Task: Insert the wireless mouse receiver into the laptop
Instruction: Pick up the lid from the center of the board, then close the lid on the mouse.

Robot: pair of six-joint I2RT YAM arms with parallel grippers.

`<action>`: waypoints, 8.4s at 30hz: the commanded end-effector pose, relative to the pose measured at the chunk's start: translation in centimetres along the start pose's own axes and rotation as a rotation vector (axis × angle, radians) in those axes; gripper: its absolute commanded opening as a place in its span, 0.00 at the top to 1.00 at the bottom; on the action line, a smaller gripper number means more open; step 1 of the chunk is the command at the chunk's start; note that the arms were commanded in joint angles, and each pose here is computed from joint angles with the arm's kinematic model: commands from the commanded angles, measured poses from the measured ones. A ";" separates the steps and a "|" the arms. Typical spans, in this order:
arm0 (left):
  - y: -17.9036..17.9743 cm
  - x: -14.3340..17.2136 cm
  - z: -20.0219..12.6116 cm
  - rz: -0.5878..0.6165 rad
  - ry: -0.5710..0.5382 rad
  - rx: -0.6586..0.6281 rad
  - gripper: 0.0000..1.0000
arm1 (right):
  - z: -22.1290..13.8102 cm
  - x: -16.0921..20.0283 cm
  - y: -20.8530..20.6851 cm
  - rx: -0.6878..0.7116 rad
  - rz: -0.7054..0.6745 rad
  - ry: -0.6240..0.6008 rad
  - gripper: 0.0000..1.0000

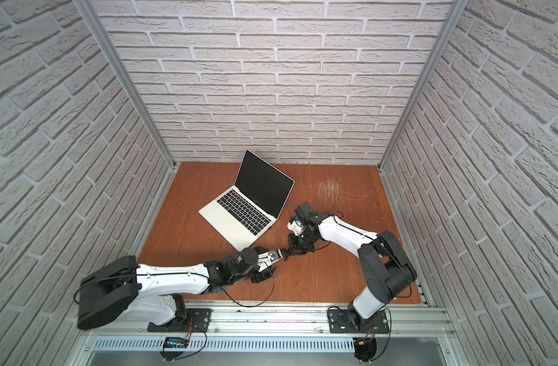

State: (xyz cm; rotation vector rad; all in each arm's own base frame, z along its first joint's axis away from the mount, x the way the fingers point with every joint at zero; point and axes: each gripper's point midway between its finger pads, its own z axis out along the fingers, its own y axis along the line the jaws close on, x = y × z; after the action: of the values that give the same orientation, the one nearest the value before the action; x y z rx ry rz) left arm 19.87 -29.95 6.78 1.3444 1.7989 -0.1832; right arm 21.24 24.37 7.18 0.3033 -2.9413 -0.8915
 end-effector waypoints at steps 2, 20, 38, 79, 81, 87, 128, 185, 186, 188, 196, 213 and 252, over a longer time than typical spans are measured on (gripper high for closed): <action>1.1 -0.6 0.6 0.112 0.021 -0.097 0.29 | -1.0 1.8 1.7 -0.075 0.048 0.051 0.97; 1.6 -2.5 1.5 0.169 -0.032 -0.170 0.67 | -0.6 1.7 2.9 -0.158 0.086 0.074 0.97; 1.7 -4.0 -2.7 -0.468 -0.093 0.214 1.00 | -8.0 -2.0 2.7 -0.098 -0.140 -0.339 0.47; -1.8 0.0 -6.6 -1.182 0.125 0.283 0.16 | -8.6 -1.0 6.5 -0.258 -0.371 -0.480 0.97; -2.9 1.2 -6.2 -1.220 0.169 0.261 0.16 | -8.2 -1.2 5.9 -0.247 -0.353 -0.489 0.97; -4.1 2.4 -3.9 -1.248 0.251 0.236 0.16 | -7.3 -1.1 5.3 -0.251 -0.321 -0.476 0.97; 1.2 7.2 0.6 -0.619 0.521 -0.158 0.33 | -3.9 -0.5 3.4 -0.261 -0.233 -0.389 0.97; -5.1 7.3 1.3 -0.383 0.333 0.401 0.76 | 2.2 2.1 1.7 -0.266 -0.298 -0.142 0.67; -5.2 7.3 1.3 -0.382 0.333 0.403 0.76 | 2.0 2.0 1.7 -0.260 -0.299 -0.147 0.65; -5.2 7.3 1.3 -0.382 0.333 0.407 0.76 | 1.5 1.9 1.9 -0.249 -0.306 -0.165 0.62; -5.3 7.3 1.4 -0.382 0.338 0.408 0.77 | 0.2 1.3 1.2 -0.164 -0.320 -0.221 0.45; -5.5 7.3 1.4 -0.378 0.344 0.416 0.79 | 1.7 0.7 1.2 -0.210 -0.298 -0.218 0.37; -5.6 7.7 1.6 -0.382 0.363 0.417 0.83 | 2.7 1.8 1.1 -0.247 -0.279 -0.170 0.41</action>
State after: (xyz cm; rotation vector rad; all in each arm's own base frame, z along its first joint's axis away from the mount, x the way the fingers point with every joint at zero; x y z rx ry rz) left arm 18.34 -30.88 2.39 1.2994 2.2131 -0.6333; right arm 18.92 26.10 3.92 0.6149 -2.9081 -1.3066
